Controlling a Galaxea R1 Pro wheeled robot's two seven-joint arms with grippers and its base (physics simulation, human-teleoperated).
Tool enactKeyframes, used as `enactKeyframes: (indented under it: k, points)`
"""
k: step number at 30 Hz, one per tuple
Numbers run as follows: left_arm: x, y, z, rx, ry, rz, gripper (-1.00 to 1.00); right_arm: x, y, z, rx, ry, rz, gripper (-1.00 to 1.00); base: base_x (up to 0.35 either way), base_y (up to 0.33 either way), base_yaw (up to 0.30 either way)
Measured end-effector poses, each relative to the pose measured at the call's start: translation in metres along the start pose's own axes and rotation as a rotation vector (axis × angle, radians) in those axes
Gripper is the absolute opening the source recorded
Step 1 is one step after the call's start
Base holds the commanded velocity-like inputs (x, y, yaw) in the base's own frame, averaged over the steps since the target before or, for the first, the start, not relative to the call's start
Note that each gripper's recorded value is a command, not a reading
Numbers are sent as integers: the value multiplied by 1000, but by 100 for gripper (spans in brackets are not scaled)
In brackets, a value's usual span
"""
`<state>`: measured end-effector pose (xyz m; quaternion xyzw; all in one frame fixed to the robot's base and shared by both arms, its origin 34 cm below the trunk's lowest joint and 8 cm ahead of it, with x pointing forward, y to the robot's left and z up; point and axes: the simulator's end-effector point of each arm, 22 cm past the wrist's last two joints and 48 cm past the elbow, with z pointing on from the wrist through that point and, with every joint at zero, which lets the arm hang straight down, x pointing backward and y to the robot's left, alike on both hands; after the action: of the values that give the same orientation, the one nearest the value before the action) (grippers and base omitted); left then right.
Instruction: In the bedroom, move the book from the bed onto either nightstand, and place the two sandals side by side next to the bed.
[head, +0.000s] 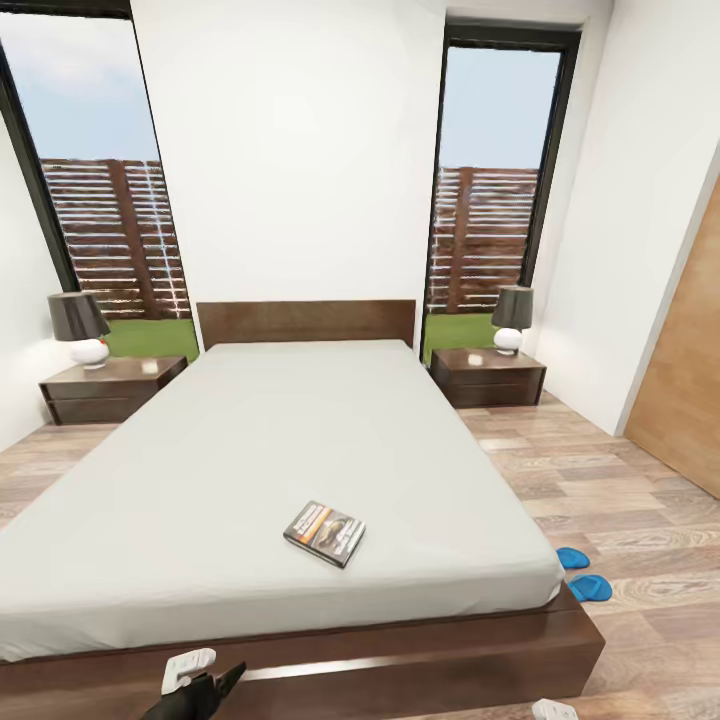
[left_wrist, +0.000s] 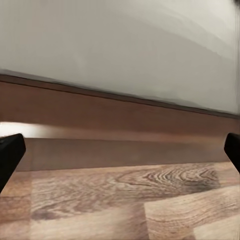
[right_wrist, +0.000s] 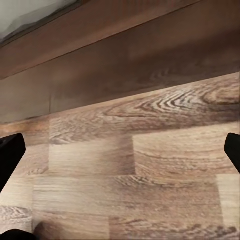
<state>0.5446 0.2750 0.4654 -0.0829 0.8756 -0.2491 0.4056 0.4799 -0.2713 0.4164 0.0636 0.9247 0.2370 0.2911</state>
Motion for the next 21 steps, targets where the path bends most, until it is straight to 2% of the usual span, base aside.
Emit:
enactKeyframes:
  k: [21]
  points:
    - [-20, -15, -17, -10, 26, -10, 100, -16, 15, -24, 7, 25, 12, 100, 0, 0, 0]
